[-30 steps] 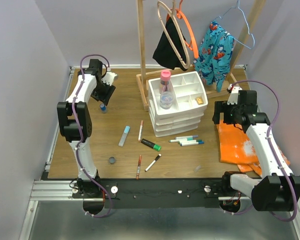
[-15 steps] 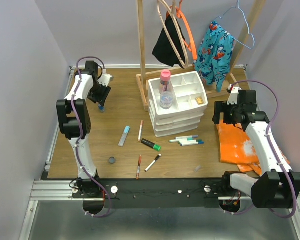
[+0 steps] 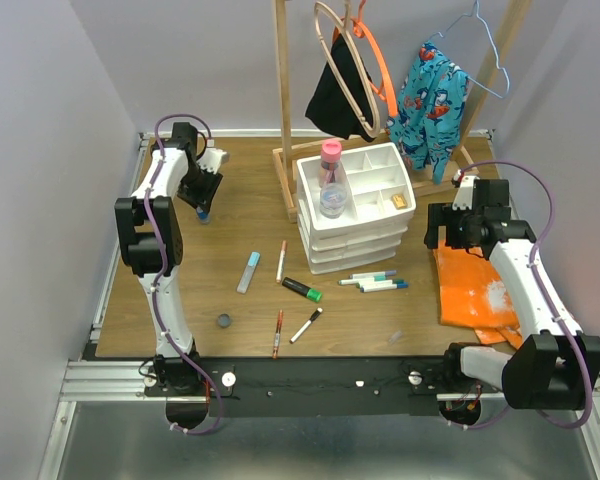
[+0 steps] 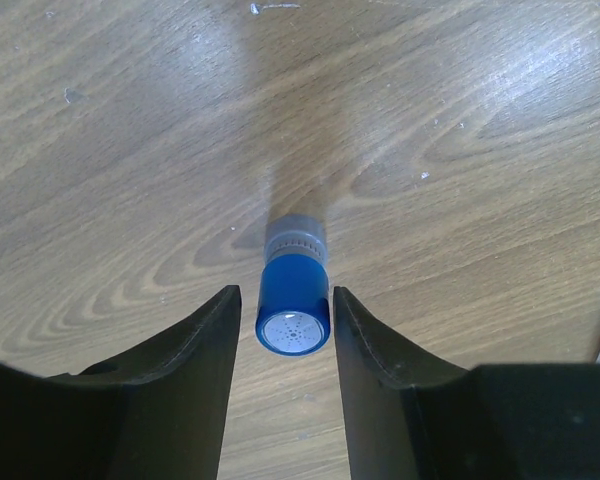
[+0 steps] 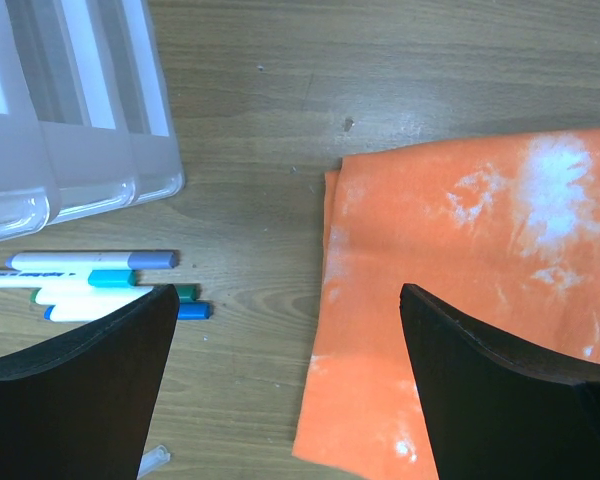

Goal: Sort the stationery into containers
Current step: Pick up the stationery from the center of the board.

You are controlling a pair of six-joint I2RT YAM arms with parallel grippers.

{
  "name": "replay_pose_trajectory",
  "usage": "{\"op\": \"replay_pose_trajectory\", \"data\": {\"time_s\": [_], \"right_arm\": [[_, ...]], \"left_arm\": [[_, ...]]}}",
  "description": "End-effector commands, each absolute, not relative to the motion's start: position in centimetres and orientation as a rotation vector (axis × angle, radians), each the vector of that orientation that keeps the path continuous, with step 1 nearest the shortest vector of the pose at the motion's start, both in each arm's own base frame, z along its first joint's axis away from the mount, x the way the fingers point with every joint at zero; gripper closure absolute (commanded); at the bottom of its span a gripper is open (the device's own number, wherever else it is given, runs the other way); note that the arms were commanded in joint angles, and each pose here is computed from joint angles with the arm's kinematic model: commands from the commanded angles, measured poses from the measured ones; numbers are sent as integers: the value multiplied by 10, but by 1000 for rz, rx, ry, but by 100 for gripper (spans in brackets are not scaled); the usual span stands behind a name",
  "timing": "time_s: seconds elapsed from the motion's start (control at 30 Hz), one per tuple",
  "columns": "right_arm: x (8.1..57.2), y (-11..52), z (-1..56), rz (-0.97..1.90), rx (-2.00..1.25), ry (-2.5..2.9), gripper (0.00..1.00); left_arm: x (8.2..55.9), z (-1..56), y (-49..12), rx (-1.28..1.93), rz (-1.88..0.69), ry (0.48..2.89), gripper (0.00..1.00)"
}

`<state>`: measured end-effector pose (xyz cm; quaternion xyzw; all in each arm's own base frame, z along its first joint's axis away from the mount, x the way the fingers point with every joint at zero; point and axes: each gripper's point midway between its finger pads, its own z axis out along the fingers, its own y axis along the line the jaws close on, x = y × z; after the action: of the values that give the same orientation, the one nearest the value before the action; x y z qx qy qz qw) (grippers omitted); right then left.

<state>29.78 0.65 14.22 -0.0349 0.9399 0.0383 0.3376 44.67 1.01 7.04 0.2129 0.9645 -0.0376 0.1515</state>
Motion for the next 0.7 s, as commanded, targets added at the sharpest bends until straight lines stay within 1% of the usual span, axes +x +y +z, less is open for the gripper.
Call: {"op": "replay_pose_trajectory", "data": {"time_s": [0.0, 0.2, 0.47, 0.6, 0.67], "right_arm": [[307, 6, 149, 104, -86, 2423, 1], [307, 6, 145, 107, -92, 2431, 1], [308, 6, 144, 110, -94, 2427, 1], [306, 7, 142, 115, -93, 2428, 1], [305, 7, 142, 112, -96, 2429, 1]], "left_arm": [[442, 67, 8, 596, -159, 2789, 52], [441, 68, 8, 588, -166, 2796, 58], [437, 69, 14, 570, -160, 2805, 58], [435, 68, 13, 566, -162, 2809, 52], [434, 67, 14, 568, -156, 2808, 51]]}}
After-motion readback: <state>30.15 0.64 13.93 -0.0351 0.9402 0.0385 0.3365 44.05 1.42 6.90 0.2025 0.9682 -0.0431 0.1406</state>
